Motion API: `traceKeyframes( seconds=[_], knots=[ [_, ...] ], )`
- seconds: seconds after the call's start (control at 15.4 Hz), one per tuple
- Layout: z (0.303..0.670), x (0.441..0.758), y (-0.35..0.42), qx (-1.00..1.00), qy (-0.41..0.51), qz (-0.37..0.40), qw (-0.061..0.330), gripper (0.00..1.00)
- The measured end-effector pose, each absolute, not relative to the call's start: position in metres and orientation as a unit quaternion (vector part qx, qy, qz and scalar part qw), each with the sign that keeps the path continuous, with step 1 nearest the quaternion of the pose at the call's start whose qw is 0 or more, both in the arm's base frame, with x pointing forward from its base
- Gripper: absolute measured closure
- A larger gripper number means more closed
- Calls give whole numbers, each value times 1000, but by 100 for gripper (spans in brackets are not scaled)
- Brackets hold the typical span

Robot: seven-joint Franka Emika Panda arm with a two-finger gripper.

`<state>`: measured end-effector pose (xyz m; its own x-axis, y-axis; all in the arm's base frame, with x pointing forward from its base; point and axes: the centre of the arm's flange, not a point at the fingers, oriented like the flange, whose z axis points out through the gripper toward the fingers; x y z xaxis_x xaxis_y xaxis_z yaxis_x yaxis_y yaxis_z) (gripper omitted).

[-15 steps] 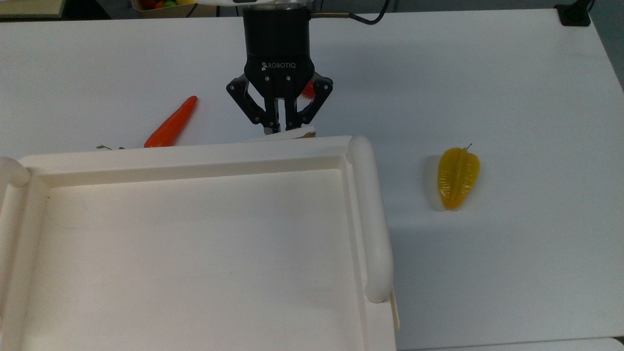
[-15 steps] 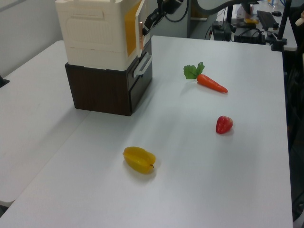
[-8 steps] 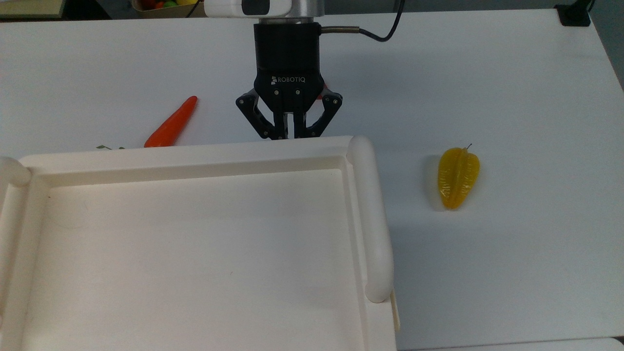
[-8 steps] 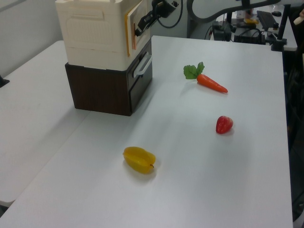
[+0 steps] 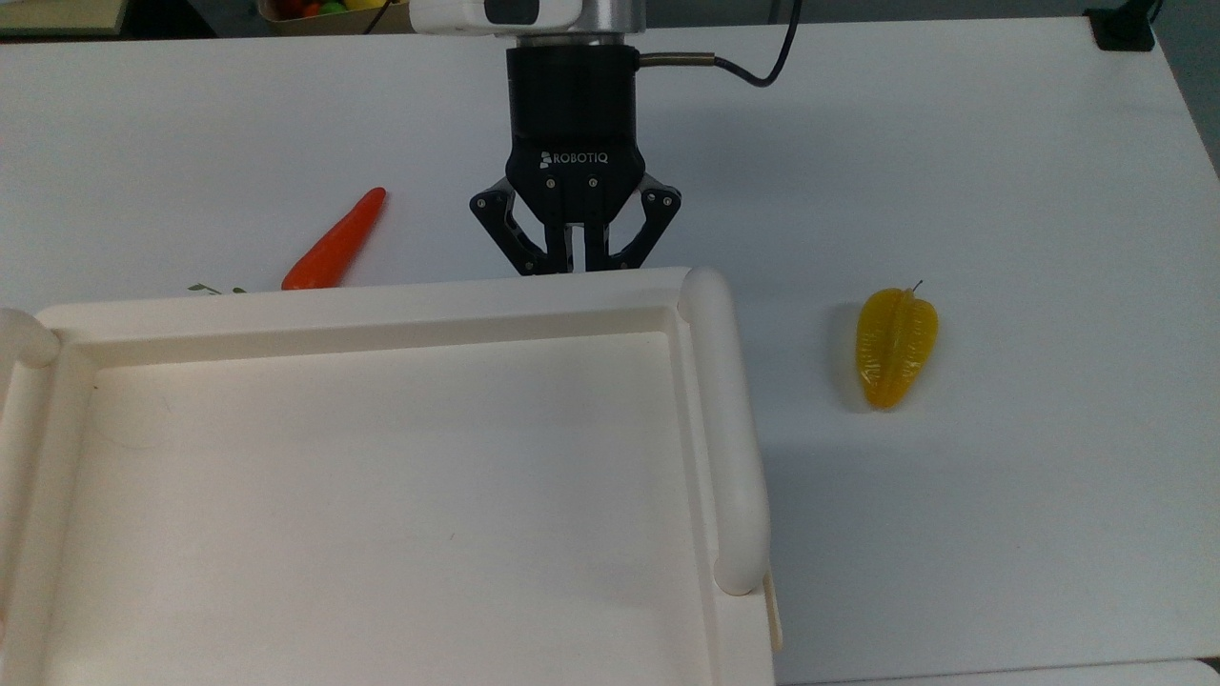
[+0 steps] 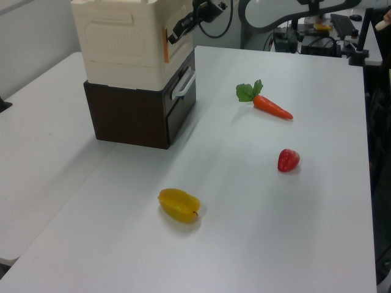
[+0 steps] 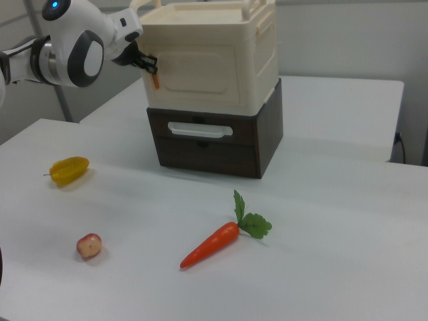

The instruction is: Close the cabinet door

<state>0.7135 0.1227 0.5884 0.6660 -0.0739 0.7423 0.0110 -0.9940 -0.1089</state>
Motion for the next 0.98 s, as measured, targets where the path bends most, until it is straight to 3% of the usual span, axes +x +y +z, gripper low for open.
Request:
traceKeyframes(
  seconds=[0.46,0.72,0.98],
  knots=[
    [586,713,123,-914,18,-402,52,89],
    [570,706,123,-947,31,-317,49,89],
    [594,677,97,-973,58,-218,47,87]
  ],
)
